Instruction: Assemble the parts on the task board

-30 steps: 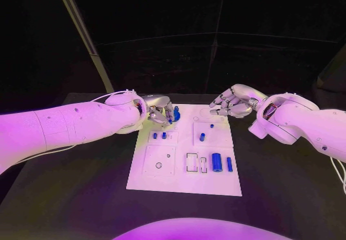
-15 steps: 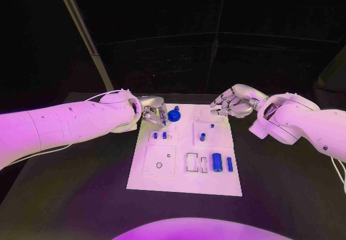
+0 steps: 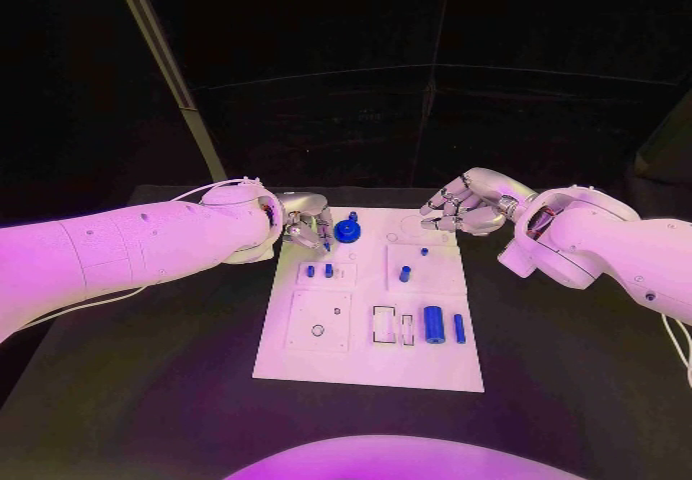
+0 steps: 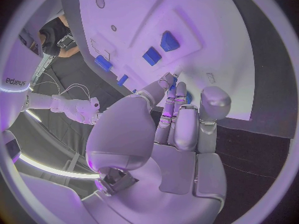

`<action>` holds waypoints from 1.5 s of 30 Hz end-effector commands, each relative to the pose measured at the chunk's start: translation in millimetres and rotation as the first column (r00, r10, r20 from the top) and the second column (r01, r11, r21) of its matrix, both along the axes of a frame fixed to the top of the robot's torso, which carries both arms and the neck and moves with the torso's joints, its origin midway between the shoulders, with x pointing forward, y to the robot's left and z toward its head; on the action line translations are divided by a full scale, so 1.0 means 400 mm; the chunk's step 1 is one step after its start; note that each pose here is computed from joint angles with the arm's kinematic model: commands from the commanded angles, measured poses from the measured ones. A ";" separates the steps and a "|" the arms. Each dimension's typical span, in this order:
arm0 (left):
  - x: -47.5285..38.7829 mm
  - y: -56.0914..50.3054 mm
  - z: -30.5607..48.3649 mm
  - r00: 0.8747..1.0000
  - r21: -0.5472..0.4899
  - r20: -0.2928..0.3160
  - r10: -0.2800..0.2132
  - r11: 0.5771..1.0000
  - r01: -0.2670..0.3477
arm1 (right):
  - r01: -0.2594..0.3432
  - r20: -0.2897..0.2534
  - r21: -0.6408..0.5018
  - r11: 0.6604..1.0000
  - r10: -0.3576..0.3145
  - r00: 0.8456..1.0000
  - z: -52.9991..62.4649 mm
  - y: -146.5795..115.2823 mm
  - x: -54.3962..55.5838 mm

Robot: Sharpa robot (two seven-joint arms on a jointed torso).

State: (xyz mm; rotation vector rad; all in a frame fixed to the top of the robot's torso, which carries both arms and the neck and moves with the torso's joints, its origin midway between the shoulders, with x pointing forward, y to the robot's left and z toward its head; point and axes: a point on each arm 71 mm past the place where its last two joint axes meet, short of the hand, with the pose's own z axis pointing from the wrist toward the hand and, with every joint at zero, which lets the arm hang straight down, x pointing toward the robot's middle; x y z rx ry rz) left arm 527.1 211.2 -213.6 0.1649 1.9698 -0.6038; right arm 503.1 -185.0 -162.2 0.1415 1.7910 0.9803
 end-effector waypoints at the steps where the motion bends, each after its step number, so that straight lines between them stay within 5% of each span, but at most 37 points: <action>1: 0.002 -0.001 0.000 1.000 0.004 -0.011 0.006 1.000 -0.005 | -0.004 0.008 0.009 1.000 0.004 1.000 0.004 0.002 0.000; 45: 0.002 -0.002 -0.014 0.999 0.031 -0.054 0.009 1.000 -0.007 | -0.004 0.006 0.008 1.000 0.004 1.000 0.003 0.003 0.001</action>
